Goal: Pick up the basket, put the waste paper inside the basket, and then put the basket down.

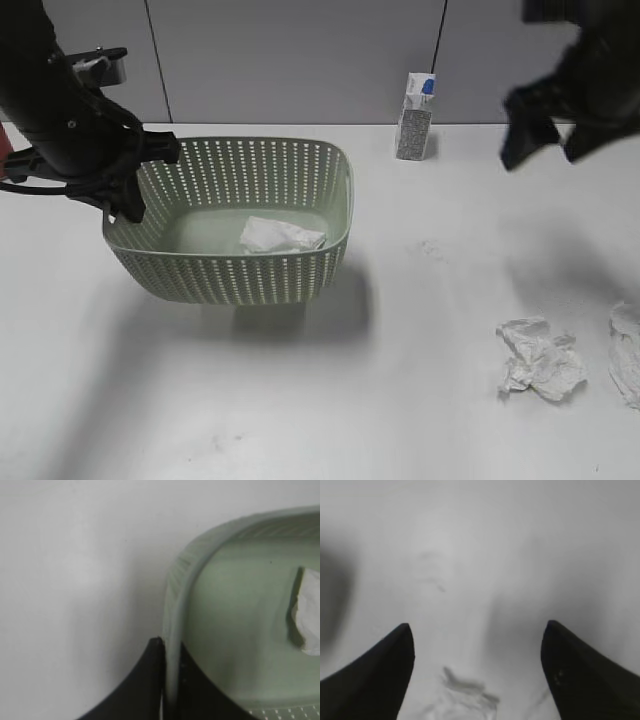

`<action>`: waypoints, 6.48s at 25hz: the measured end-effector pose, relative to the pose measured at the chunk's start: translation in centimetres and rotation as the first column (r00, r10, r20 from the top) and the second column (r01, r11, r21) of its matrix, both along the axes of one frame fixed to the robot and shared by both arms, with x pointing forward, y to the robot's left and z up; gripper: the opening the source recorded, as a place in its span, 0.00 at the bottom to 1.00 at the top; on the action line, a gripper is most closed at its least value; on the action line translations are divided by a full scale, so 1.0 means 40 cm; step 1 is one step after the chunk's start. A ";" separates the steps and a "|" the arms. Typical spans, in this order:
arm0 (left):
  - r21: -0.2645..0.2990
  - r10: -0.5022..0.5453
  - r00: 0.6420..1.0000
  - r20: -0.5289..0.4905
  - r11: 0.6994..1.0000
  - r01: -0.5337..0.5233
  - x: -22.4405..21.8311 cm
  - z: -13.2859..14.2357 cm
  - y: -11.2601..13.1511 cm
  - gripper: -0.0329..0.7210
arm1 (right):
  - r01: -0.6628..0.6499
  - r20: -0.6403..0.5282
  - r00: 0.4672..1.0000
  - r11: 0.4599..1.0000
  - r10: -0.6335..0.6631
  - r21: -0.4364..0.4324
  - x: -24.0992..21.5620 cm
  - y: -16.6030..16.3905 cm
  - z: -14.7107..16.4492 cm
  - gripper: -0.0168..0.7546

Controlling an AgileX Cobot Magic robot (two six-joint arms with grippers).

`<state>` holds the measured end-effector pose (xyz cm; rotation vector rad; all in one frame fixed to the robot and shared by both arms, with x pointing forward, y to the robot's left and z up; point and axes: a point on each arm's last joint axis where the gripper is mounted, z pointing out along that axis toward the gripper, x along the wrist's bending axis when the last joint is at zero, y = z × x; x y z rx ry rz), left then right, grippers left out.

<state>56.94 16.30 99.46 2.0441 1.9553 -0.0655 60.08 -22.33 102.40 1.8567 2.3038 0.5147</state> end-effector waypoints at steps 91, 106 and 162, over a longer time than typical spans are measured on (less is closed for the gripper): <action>0.018 -0.008 1.000 0.013 1.000 0.008 0.003 -0.001 0.003 0.05 | -0.484 0.379 0.839 0.853 0.389 0.197 -0.104 0.513 0.129 0.17; 0.017 -0.008 1.000 0.015 1.000 0.007 0.004 -0.002 0.003 0.05 | -0.397 0.192 0.900 0.918 0.391 -0.006 0.053 0.354 0.144 0.84; 0.078 -0.076 0.988 0.134 0.995 0.066 -0.065 0.174 0.243 0.90 | 0.164 0.530 0.834 0.986 -0.153 0.027 -0.817 -0.166 0.041 0.79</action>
